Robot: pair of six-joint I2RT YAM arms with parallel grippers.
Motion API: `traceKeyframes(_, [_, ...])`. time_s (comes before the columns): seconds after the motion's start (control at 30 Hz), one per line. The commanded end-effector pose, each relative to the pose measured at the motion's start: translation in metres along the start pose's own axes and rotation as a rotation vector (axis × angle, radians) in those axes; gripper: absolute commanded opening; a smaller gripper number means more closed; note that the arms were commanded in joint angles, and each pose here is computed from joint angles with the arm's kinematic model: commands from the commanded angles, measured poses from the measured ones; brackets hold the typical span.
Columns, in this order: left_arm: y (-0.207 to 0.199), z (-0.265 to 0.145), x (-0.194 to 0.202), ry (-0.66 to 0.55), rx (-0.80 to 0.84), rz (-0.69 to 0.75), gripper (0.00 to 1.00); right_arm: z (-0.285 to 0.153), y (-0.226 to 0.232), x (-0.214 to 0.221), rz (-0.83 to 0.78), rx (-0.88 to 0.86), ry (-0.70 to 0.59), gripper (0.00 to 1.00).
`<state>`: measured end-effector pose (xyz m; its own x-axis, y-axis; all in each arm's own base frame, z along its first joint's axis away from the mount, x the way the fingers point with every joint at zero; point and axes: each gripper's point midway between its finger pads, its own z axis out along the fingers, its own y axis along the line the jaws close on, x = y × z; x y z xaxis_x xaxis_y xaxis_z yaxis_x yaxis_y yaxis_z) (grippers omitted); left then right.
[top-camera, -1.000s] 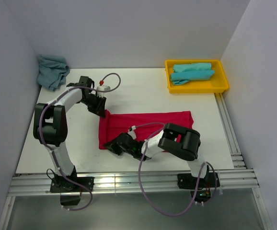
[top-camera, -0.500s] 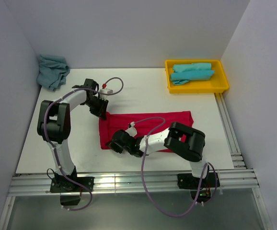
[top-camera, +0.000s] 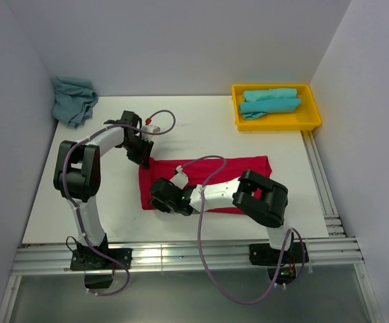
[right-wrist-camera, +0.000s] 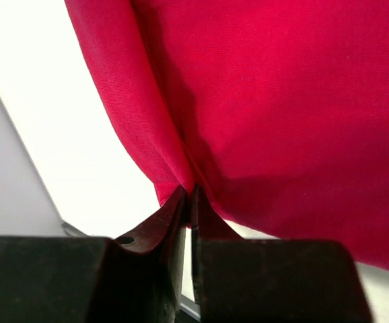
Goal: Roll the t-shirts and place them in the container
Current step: Roll the tshirt
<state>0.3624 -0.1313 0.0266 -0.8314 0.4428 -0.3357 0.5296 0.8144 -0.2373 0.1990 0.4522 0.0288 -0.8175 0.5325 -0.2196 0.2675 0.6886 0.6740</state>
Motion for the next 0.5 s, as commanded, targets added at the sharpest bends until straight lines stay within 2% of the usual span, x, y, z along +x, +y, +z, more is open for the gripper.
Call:
traceKeyframes(0.0, [0.009, 0.011, 0.003, 0.009, -0.05, 0.008, 0.3, -0.011, -0.002, -0.007, -0.082, 0.057, -0.046, 0.13])
traceKeyframes(0.1, [0.009, 0.011, 0.003, 0.011, -0.056, 0.009, 0.3, -0.02, 0.006, -0.013, -0.12, 0.071, -0.074, 0.25])
traceKeyframes(0.2, [0.008, 0.011, 0.001, 0.008, -0.057, 0.013, 0.3, -0.032, 0.016, -0.018, -0.153, 0.075, -0.098, 0.33])
traceKeyframes(0.47, [0.005, 0.012, 0.002, 0.016, -0.057, 0.018, 0.29, -0.066, 0.061, -0.036, -0.264, 0.063, -0.183, 0.38])
